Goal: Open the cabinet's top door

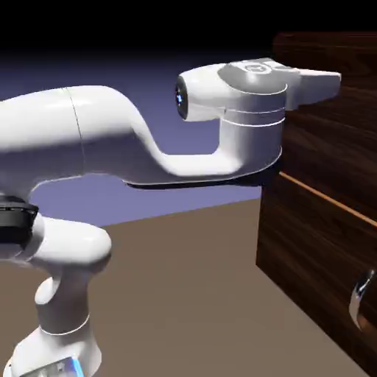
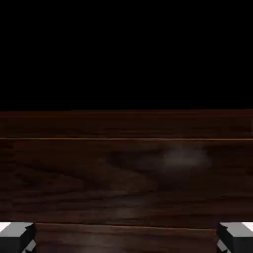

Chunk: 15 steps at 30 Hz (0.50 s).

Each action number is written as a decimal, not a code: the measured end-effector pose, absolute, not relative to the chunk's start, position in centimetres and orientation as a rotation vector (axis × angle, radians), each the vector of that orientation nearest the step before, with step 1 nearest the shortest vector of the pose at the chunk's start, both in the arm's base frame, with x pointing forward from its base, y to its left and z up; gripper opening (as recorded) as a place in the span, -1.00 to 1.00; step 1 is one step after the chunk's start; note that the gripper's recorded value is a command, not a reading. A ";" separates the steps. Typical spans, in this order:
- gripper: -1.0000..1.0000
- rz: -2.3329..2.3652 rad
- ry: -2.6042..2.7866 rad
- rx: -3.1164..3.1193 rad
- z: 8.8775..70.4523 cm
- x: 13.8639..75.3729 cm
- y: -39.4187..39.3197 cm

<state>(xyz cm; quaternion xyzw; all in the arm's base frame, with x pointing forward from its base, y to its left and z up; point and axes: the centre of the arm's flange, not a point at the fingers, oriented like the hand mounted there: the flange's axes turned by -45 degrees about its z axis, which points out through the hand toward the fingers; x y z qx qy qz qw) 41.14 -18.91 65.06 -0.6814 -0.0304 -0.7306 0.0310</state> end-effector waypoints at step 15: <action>0.00 -2.200 -0.042 -2.200 56.1 47.6 -27.3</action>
